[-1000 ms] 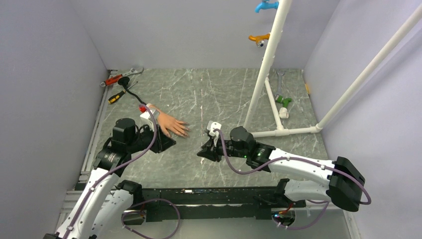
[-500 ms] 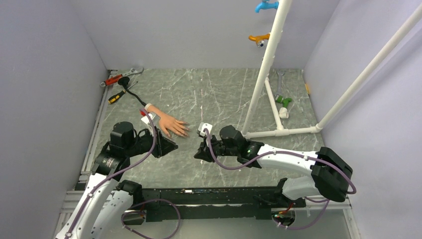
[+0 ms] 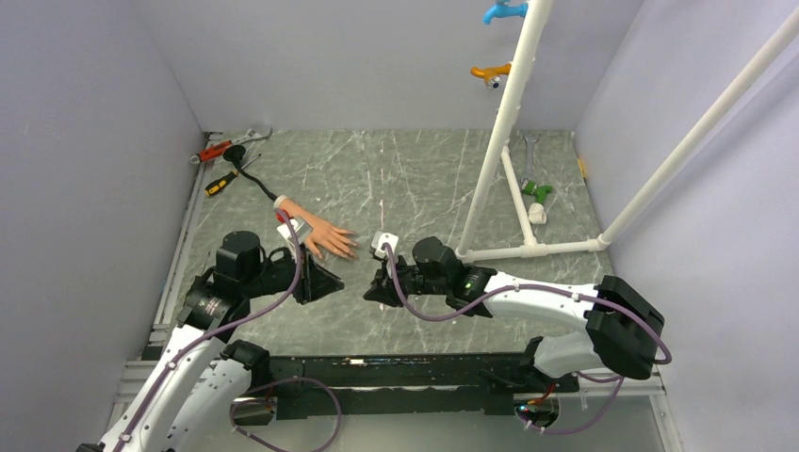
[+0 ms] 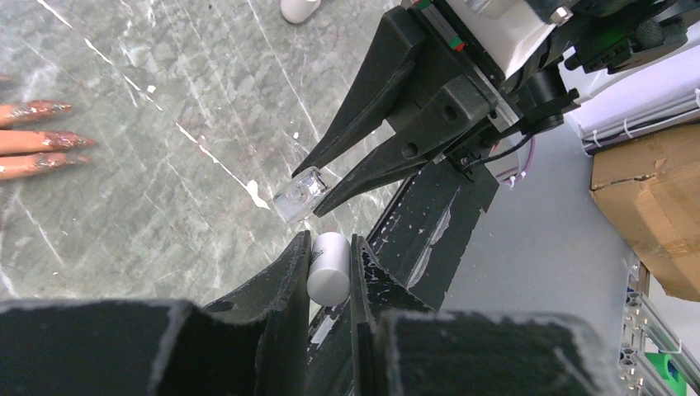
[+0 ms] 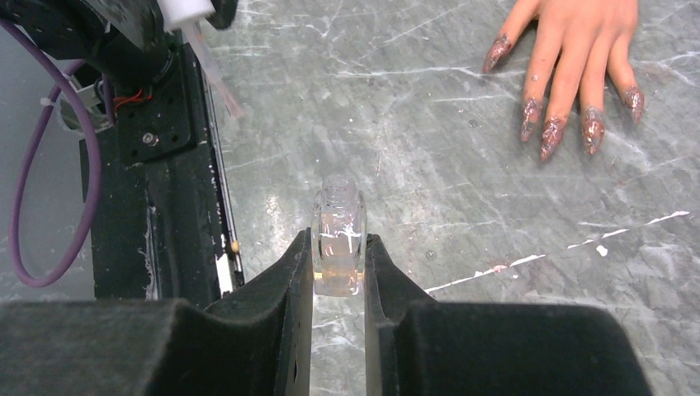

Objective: Paint the nails
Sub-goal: Close the nail polish bottle.

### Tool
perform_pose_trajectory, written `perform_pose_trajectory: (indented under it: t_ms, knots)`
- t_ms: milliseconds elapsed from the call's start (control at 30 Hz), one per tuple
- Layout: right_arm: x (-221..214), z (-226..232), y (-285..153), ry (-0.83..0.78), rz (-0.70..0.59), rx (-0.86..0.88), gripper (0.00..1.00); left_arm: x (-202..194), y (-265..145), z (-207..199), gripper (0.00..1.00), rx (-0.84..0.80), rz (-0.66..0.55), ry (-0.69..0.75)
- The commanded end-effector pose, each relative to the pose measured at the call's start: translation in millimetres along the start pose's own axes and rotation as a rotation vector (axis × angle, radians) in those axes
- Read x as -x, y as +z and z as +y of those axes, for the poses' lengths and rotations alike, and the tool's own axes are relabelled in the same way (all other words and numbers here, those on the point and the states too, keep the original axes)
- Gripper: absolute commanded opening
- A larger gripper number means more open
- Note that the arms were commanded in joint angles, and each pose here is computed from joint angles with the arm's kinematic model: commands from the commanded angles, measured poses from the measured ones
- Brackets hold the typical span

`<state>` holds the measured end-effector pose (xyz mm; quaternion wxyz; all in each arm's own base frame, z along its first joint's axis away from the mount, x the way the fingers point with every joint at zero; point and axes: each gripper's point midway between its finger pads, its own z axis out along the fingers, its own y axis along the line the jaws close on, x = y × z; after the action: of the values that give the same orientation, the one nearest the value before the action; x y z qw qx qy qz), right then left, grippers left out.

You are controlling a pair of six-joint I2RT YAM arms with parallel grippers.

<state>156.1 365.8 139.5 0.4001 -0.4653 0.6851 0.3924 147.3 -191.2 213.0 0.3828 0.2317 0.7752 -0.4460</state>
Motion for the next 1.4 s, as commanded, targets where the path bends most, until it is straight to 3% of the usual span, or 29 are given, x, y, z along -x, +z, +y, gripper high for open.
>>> perform_pose_trajectory:
  t_ms: [0,1367]
  knots:
    - [41.1,12.7,0.9,-0.067,-0.114,0.047,0.00,2.1,4.1,-7.6,0.00,-0.050,-0.001,0.027]
    - [58.4,35.0,-12.3,-0.148,-0.165,0.081,0.00,-7.3,11.6,-9.0,0.00,-0.053,0.044,0.009]
